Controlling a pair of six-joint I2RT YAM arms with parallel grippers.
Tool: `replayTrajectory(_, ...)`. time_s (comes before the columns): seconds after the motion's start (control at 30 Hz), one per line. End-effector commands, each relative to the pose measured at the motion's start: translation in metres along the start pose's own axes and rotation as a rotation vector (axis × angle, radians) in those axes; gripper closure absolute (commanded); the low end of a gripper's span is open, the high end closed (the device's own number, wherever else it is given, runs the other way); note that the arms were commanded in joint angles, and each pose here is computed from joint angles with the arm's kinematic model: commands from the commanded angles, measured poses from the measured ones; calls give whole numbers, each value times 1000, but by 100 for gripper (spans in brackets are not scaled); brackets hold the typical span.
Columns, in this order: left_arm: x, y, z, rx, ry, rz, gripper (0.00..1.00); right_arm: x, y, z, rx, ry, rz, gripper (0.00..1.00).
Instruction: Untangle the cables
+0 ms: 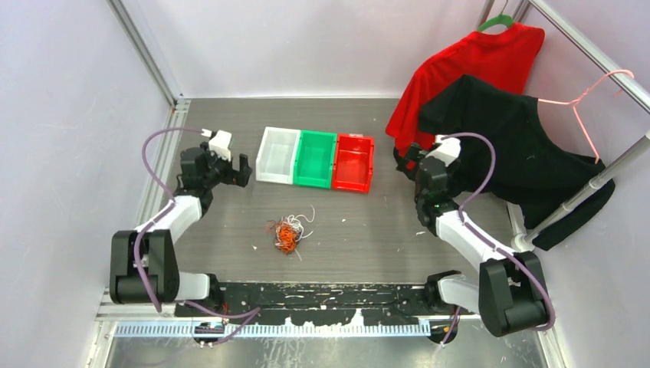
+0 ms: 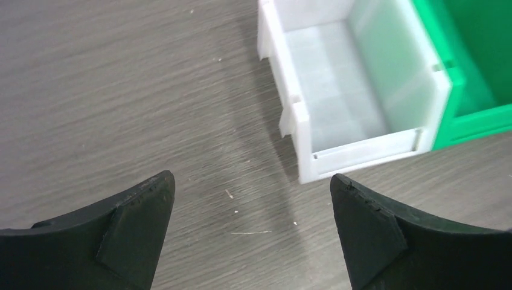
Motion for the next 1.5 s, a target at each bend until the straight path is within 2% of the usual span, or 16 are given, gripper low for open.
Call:
replayTrajectory(0.0, -28, -17, -10, 44, 207, 139, 0, -22, 15, 43, 17, -175, 158, 0)
replayTrajectory(0.1, -57, -40, -22, 71, 366, 126, 0, -33, 28, 71, 24, -272, 251, 0)
replayTrajectory(0.2, -83, -49, -39, 94, 559, 138, 2, -46, 44, 96, 6, -343, 320, 0)
replayTrajectory(0.27, -98, -50, -49, 102, 664, 144, 4, -52, 54, 107, 51, -414, 364, 0)
replayTrajectory(0.37, -115, -41, -64, 110, 771, 216, 7, -52, 45, 109, 239, -302, 362, 0)
replayTrajectory(0.43, -121, -33, -73, 130, 805, 258, 8, -56, 43, 111, 223, -350, 387, 0)
replayTrajectory(0.63, -118, -17, -91, 186, 817, 309, 12, -64, 41, 113, 100, -441, 457, 0)
replayTrajectory(0.8, -105, -6, -103, 220, 822, 383, 22, -82, 40, 115, 57, -525, 468, 0)
replayTrajectory(1.0, -91, 7, -106, 248, 816, 413, 34, -101, 38, 124, 9, -610, 495, 13)
replayTrajectory(1.13, -81, 10, -107, 241, 827, 428, 40, -112, 42, 134, -42, -646, 516, 16)
replayTrajectory(1.33, -65, 13, -107, 223, 801, 418, 53, -123, 44, 147, -66, -689, 522, 19)
replayTrajectory(1.47, -59, 16, -107, 235, 765, 424, 71, -127, 46, 154, -70, -716, 536, 19)
Point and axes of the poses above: each gripper's point midway between its finger pads, its own x axis out along the fingers, its own z axis along the line the jaws close on, y = z × x, the point moved 9 cm from there along -x, back along the fingers, and after that the axes turned 8 degrees about x, right-handed, at the moved point
